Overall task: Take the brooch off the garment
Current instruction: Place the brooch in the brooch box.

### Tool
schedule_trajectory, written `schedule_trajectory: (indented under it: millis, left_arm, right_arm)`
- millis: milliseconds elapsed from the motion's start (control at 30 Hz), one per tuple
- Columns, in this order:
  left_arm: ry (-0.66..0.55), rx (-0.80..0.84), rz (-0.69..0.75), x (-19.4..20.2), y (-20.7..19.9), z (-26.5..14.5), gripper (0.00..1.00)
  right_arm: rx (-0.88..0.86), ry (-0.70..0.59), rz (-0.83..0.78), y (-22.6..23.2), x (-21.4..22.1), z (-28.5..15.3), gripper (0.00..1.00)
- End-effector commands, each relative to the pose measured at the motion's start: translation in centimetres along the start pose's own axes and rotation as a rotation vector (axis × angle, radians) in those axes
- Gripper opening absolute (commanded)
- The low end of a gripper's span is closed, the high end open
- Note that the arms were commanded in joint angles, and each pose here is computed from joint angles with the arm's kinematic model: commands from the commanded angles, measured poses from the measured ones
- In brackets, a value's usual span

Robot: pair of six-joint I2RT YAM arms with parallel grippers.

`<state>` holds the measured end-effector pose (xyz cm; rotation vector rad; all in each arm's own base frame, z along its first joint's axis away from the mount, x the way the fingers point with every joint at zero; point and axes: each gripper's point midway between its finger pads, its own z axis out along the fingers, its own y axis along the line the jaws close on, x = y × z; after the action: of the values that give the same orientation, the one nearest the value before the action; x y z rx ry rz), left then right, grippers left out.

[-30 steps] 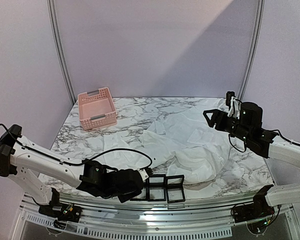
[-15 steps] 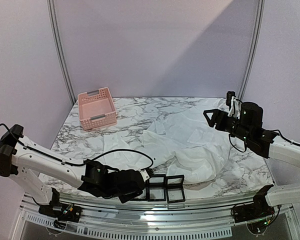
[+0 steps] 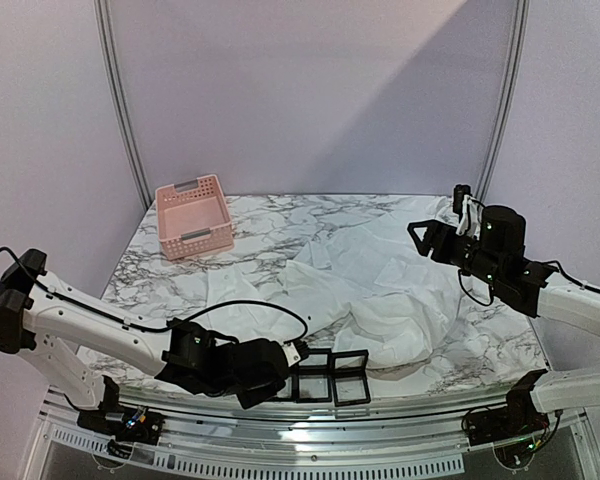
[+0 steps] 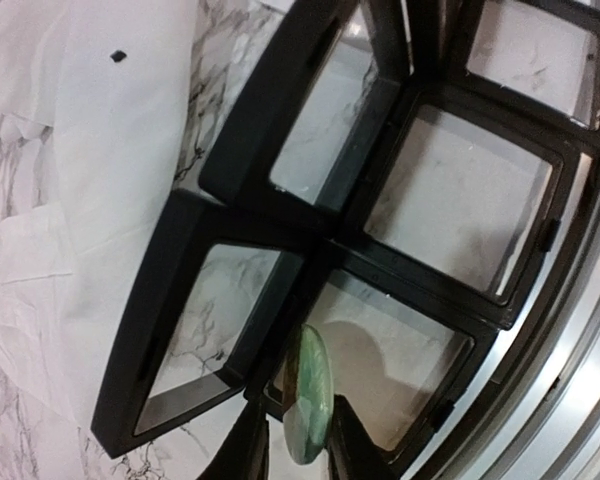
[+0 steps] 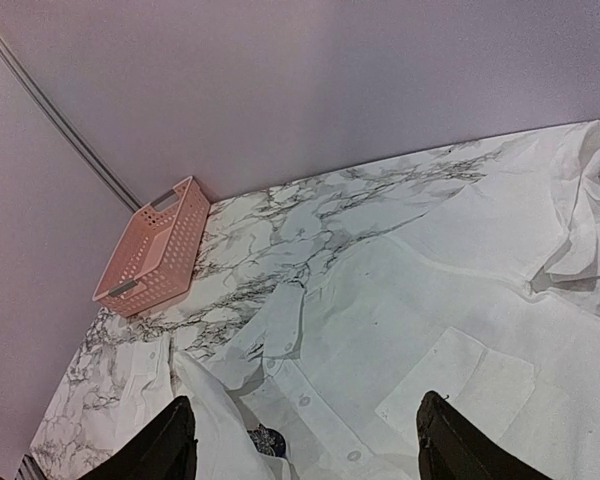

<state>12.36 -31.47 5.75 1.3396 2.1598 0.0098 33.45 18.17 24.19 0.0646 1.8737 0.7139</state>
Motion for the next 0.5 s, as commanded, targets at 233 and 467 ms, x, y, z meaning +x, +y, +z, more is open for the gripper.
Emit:
schedule_trajectory:
  millis: [233,467]
  left_arm:
    - [-0.056,0.109,-0.037,-1.4,-0.9,-1.2,0.32]
    - [-0.122,0.185,-0.061,-2.3,-1.2,-3.4,0.46]
  right_arm:
    - [0.016,0.009,0.009,-0.7,0.5,-0.1,0.74]
    - [0.019,0.005,0.008,-0.7,0.4,-0.2,0.75]
